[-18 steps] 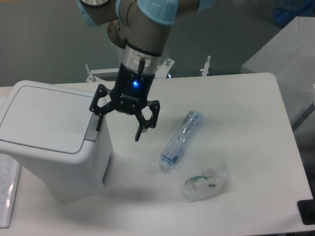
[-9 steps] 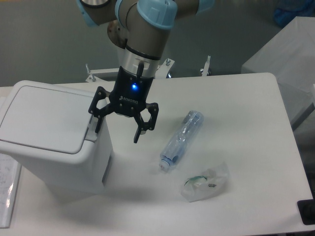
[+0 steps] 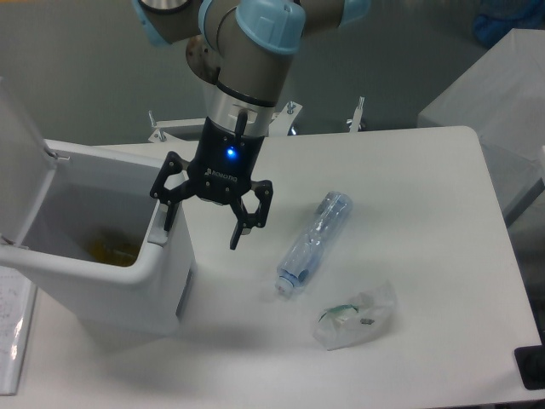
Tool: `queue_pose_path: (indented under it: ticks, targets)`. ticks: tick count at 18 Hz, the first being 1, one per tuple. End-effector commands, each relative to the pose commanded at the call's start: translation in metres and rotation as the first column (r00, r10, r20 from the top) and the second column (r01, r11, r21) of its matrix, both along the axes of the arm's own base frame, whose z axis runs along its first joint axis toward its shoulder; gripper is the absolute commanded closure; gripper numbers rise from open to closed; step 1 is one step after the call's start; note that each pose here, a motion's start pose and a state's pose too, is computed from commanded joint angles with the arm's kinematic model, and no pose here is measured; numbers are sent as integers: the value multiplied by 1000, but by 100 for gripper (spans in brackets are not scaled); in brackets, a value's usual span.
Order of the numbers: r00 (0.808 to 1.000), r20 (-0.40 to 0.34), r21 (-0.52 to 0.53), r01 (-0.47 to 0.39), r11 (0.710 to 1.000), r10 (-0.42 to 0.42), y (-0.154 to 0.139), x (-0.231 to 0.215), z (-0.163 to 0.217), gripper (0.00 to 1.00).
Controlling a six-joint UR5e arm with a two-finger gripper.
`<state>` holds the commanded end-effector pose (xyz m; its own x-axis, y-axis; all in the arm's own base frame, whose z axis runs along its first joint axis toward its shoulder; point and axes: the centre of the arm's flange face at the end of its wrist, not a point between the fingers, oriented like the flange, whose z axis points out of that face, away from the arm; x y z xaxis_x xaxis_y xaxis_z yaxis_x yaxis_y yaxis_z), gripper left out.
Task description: Open the trash can
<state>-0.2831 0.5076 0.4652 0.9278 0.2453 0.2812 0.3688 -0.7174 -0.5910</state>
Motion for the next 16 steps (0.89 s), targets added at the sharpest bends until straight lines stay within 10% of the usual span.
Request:
queue_pose_path:
  ticks: [10,16]
  targets:
    - [990,-81,70,-107,992,113,-21,-76,52,0]
    - [968,-192,-96,-181,979,160,-44,-164,-5,0]
